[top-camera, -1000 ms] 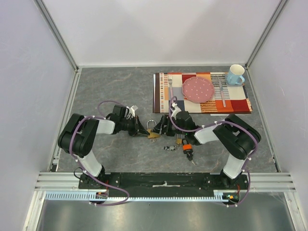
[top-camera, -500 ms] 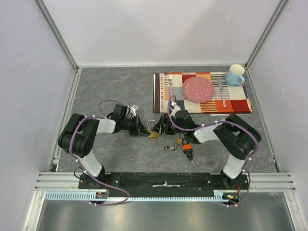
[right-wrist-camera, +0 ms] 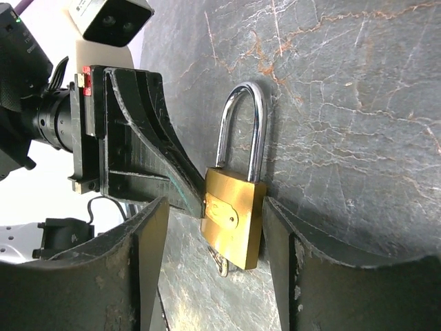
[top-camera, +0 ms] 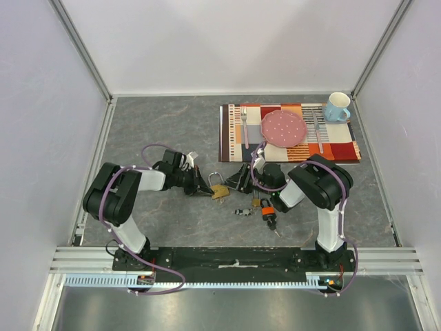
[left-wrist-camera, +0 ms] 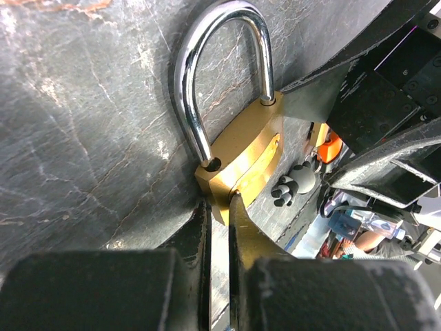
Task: Lock with the key
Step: Pick up the lock from the center of the board.
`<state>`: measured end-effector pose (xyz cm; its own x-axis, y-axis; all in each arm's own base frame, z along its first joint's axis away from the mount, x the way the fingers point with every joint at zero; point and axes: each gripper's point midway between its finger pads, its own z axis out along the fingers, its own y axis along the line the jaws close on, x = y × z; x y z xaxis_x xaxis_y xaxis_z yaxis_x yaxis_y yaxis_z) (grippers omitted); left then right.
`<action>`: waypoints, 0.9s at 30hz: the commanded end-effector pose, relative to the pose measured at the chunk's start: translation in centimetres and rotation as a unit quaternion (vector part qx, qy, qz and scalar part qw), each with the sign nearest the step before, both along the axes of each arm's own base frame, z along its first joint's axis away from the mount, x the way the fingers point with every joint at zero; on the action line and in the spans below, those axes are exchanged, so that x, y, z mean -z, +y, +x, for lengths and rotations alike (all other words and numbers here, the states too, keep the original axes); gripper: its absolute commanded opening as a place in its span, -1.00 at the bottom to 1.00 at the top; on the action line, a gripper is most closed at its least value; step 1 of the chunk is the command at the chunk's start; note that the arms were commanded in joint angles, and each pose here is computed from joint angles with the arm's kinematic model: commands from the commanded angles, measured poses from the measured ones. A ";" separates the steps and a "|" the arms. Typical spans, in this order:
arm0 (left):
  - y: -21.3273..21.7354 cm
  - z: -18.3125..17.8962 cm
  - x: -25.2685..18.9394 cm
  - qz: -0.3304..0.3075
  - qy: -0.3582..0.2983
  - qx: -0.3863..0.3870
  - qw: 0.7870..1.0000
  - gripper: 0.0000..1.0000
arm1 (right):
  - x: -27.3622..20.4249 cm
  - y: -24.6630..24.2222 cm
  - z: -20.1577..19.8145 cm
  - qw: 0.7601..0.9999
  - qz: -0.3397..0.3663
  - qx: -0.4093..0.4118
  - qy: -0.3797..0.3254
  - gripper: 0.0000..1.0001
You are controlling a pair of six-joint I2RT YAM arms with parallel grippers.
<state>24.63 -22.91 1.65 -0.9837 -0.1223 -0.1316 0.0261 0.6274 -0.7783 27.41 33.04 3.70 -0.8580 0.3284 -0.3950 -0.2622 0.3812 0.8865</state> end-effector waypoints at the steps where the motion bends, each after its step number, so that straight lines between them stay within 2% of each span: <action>1: 0.9 0.7 1.6 0.055 -0.025 -0.010 0.998 -0.80 | 5.5 -1.0 -5.5 0.989 -0.073 -0.054 0.113 0.28; 5: 0.9 1.1 -0.3 0.050 -0.052 -0.016 0.997 -0.53 | 5.7 -2.2 -6.0 0.983 -0.128 -0.056 0.115 0.22; 6: 1.0 1.2 -0.5 0.052 -0.055 -0.018 0.997 -0.38 | 5.5 -2.3 -5.9 0.983 -0.140 -0.063 0.100 0.22; 9: 1.1 1.2 -1.6 0.052 -0.064 -0.021 0.996 -0.09 | 4.7 -2.9 -5.9 0.979 -0.169 -0.072 0.084 0.22; 12: 1.2 1.5 -2.3 0.055 -0.082 -0.023 0.995 0.04 | 3.7 -3.1 -5.7 0.978 -0.183 -0.072 0.074 0.24; 14: 1.5 1.2 -2.2 0.068 -0.080 -0.018 0.994 0.06 | 3.2 -3.5 -5.5 0.976 -0.194 -0.069 0.066 0.27; 17: 1.7 1.0 -2.1 0.105 -0.087 -0.009 0.991 0.07 | 1.9 -3.8 -4.5 0.976 -0.203 -0.052 0.049 0.36; 20: 1.3 0.4 -2.0 0.164 -0.101 0.008 0.981 0.19 | 0.0 -4.5 -3.2 0.979 -0.200 -0.030 0.028 0.43; 23: 0.8 0.1 -2.2 0.231 -0.112 0.013 0.966 0.33 | -2.2 -5.7 -1.8 0.981 -0.192 -0.007 0.004 0.68; 24: 1.1 1.0 -2.6 0.259 -0.128 -0.004 0.957 0.58 | -2.7 -6.2 -1.5 0.981 -0.193 0.001 -0.002 0.83; 26: 1.2 0.7 -2.4 0.281 -0.122 -0.011 0.952 0.59 | -3.9 -7.4 -0.7 0.980 -0.199 0.020 -0.017 0.96; 27: 0.8 0.7 -2.5 0.285 -0.127 -0.010 0.950 0.60 | -4.4 -7.9 -0.4 0.978 -0.205 0.024 -0.028 0.96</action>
